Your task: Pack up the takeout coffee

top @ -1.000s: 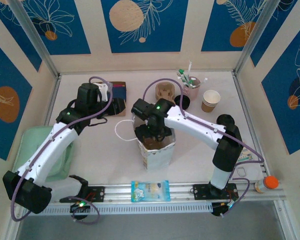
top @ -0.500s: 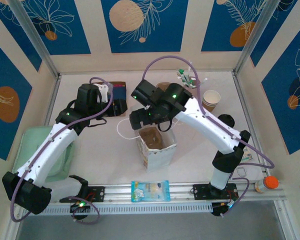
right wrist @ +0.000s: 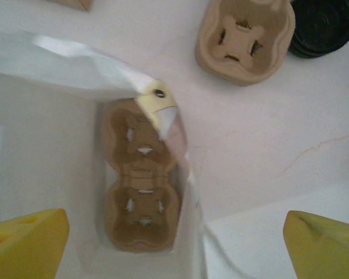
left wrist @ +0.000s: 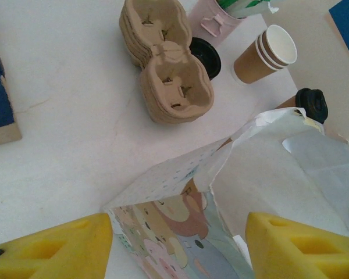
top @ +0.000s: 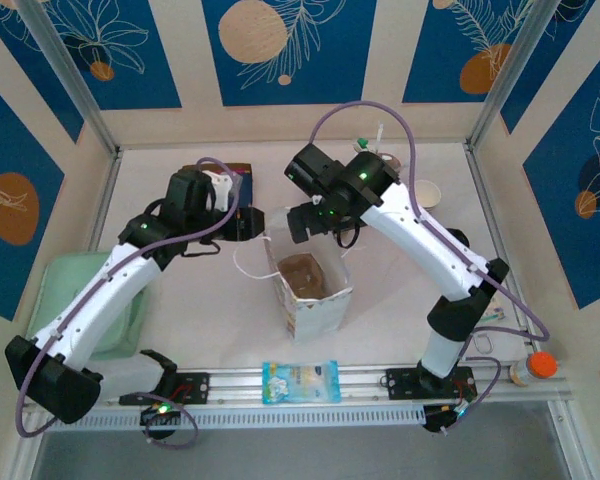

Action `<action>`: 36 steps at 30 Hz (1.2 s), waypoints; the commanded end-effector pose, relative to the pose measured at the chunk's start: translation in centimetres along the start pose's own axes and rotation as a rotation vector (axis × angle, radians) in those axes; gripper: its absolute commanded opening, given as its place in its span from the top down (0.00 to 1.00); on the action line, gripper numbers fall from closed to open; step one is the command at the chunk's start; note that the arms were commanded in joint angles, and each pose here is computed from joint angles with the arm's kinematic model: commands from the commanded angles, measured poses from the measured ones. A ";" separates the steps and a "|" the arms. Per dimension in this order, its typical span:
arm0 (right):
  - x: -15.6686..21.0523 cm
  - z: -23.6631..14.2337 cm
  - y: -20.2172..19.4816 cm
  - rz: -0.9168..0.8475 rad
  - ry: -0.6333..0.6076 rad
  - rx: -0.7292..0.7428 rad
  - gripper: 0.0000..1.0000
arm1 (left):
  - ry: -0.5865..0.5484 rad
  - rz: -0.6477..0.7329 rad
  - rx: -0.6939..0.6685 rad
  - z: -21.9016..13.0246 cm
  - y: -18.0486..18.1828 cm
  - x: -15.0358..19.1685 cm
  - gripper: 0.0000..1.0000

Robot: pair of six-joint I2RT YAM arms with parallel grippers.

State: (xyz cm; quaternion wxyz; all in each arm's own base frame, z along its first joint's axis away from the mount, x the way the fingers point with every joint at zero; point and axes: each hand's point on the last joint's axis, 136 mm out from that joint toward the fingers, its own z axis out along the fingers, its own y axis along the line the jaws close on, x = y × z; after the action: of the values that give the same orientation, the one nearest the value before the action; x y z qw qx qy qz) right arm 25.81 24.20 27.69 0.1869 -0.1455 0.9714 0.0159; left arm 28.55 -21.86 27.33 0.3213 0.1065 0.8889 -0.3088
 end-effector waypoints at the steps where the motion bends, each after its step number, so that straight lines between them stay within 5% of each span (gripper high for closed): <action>1: 0.2 0.0 -0.3 0.019 -0.012 -0.055 0.10 | 0.011 0.043 -0.012 0.3 -0.5 -0.4 0.39; 8: 0.9 1.7 -0.5 0.039 0.024 -0.092 0.40 | 0.038 0.071 -0.033 1.3 -0.9 -0.2 0.47; 15: 0.7 0.5 0.9 -0.005 -0.044 -0.134 0.77 | 0.016 0.108 -0.066 0.8 -1.5 -1.0 0.79; 20: 0.0 -1.1 1.7 -0.023 -0.112 -0.140 0.99 | -0.053 0.147 -0.091 -1.0 -2.1 -2.2 0.90; 24: -0.9 -3.1 1.9 -0.032 -0.219 -0.149 1.00 | -0.156 0.198 -0.106 -3.5 -2.9 -3.2 0.99; 36: -2.3 -10.1 3.3 -0.062 -0.643 -0.290 1.00 | -0.479 0.337 0.070 -10.3 -8.0 -4.3 1.00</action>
State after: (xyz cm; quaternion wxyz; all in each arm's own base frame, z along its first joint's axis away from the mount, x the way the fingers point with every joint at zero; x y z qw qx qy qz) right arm 22.53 26.14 35.21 0.3986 -0.1940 0.8802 0.1696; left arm 23.60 -21.24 38.44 0.5270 0.1783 0.7785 -0.2906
